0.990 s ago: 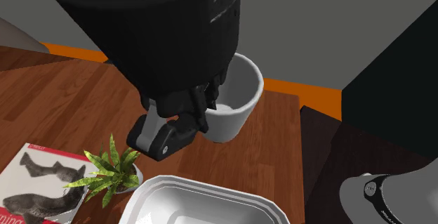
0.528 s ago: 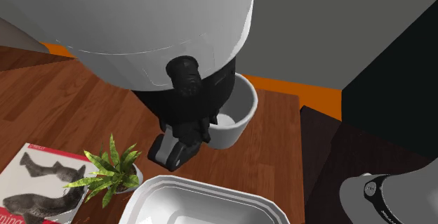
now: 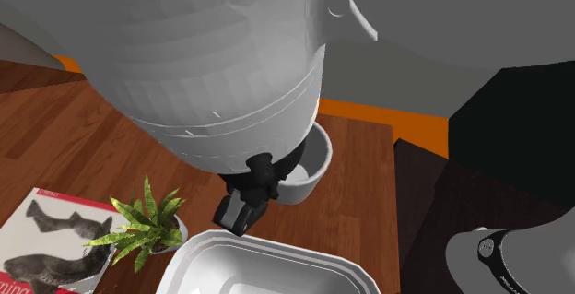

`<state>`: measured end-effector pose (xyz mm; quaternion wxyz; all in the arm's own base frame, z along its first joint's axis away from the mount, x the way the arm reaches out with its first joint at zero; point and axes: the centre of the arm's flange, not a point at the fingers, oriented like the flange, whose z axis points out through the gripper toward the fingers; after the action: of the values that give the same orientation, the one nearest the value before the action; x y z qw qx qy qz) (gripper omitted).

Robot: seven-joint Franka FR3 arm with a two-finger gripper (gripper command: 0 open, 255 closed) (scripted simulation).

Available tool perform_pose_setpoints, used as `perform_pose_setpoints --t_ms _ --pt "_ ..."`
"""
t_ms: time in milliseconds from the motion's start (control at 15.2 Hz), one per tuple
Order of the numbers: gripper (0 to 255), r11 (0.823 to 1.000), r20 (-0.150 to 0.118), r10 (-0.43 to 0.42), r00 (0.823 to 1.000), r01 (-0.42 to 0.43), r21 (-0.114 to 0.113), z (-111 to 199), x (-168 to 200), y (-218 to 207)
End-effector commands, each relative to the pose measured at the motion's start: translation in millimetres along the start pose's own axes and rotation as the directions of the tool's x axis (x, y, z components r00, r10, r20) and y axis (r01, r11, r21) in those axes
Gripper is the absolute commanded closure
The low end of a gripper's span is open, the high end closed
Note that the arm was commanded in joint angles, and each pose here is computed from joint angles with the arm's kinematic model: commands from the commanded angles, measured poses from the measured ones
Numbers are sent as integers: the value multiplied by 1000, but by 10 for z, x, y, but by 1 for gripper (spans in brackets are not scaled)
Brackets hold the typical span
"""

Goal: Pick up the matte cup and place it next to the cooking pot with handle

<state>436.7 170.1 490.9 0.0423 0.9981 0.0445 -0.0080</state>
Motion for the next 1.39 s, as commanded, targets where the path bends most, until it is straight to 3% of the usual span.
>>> perform_pose_setpoints --t_ms 0,1320 --pt "255 1000 -1 0 1000 0 0 103 10 -5" --pt "255 1000 -1 0 1000 0 0 1194 32 -97"
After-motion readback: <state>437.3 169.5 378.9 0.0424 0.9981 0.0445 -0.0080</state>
